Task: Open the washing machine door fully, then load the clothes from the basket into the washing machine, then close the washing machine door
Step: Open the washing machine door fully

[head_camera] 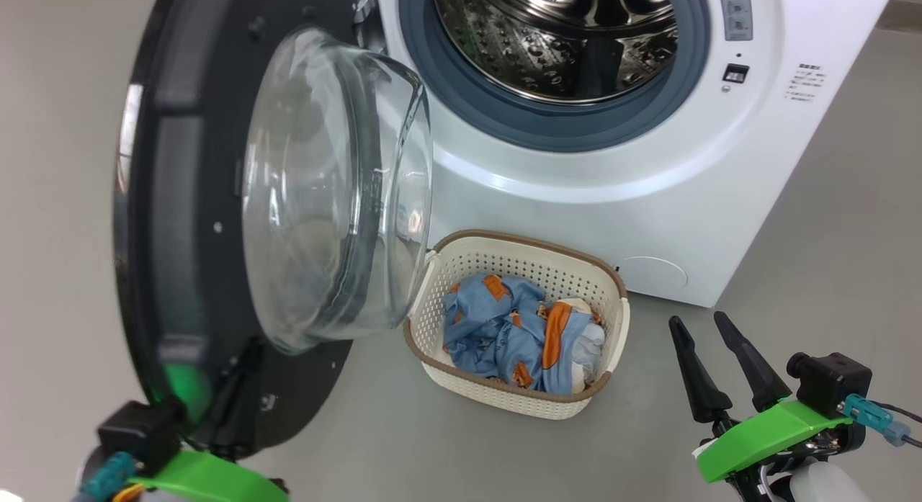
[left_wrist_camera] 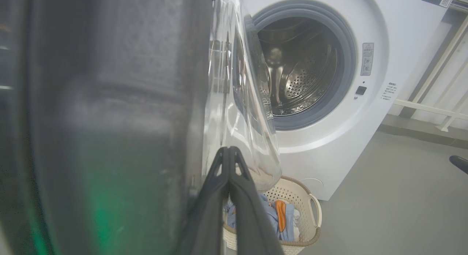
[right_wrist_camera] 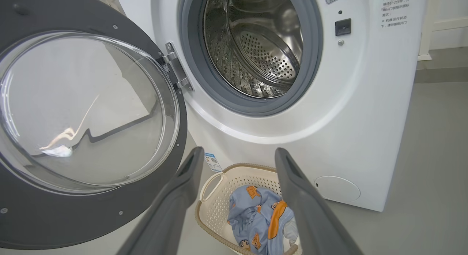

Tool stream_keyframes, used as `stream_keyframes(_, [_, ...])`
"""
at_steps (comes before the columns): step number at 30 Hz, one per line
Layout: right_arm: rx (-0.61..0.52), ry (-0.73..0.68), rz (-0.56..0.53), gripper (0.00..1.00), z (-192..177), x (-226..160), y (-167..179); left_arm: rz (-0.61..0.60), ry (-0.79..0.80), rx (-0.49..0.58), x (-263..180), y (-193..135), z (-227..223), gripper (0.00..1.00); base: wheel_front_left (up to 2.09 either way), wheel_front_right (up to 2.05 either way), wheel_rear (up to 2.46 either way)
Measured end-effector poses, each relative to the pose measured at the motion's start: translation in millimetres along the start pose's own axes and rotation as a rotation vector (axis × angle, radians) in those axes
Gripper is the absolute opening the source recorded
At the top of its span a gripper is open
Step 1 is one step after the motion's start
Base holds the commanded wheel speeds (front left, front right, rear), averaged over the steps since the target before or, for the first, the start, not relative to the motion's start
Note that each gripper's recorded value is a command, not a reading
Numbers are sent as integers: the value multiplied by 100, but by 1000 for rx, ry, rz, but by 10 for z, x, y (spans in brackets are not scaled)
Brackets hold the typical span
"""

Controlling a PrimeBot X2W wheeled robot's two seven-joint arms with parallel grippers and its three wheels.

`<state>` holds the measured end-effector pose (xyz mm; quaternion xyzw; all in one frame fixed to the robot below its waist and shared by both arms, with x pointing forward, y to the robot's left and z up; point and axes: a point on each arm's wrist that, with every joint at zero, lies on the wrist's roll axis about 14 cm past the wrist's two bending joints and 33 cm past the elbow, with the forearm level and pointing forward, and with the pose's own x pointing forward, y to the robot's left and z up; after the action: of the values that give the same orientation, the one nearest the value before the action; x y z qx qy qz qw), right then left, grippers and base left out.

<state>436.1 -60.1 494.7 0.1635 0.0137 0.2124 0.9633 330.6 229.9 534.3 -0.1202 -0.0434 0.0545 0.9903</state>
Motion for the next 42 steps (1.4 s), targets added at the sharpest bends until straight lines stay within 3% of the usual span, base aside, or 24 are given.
stream_keyframes(19, [38, 30, 50, 100, -170, 242, 160, 250, 74, 60, 32, 1082, 73, 0, 0, 0, 0])
stream_keyframes(42, [61, 33, 27, 100, -254, 418, 9, 302, 185, 200, 587, 1820, 156, 0, 0, 0, 0])
